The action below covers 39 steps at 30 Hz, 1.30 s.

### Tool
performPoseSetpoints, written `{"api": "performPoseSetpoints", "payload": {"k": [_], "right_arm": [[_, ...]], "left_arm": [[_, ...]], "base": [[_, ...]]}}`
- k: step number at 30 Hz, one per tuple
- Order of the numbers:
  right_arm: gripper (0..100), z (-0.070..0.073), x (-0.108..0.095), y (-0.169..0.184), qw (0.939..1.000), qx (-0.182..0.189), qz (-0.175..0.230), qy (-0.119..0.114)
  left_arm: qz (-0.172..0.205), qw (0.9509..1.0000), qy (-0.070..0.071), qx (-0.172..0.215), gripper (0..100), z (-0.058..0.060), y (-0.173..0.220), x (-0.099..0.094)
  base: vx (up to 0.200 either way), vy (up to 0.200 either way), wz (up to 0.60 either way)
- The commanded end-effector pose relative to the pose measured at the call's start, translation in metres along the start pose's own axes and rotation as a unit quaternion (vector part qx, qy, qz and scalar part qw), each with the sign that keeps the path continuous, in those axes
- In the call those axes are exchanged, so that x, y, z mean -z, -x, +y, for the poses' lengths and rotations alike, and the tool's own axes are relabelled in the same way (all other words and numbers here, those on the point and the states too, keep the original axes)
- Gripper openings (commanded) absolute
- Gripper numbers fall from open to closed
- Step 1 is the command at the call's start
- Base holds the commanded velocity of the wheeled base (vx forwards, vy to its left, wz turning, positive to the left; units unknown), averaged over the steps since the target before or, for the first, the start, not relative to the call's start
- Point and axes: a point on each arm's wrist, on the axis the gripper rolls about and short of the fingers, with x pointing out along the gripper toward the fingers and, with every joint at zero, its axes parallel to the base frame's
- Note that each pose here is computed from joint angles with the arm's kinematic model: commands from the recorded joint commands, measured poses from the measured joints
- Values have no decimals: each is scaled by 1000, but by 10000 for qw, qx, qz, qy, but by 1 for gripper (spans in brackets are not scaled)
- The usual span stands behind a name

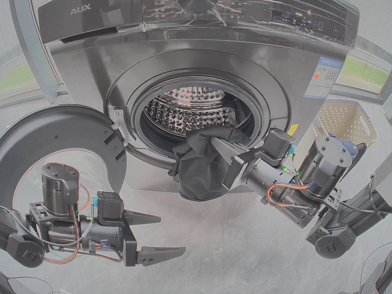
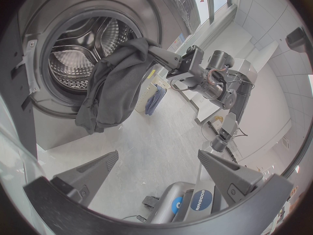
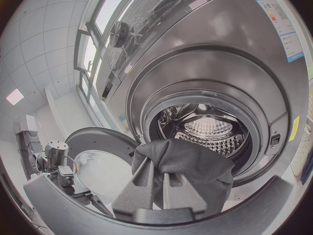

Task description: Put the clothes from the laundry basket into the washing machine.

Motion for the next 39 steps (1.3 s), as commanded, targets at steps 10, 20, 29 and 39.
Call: {"api": "performPoseSetpoints", "payload": {"k": [10,20,29,39], "right_arm": [[0,10,-3,7,10000,-75,-42,-47],[0,14,-3,9,9999,-137,-42,-63],[0,16,-3,9,9998,-167,-42,-71],[0,16,-3,9,9998,-166,-34,-70]], "left_arm": [[-416,9989,-41,-199,100,47,-60,-5],[-644,9964,-40,-551,100,65,-71,-13],[-886,9941,-154,-604,100,71,-74,-23],[-950,9939,-263,-498,100,66,-86,-30]], "base": [[0,0,0],[0,0,0],[0,0,0],[0,0,0]]}}
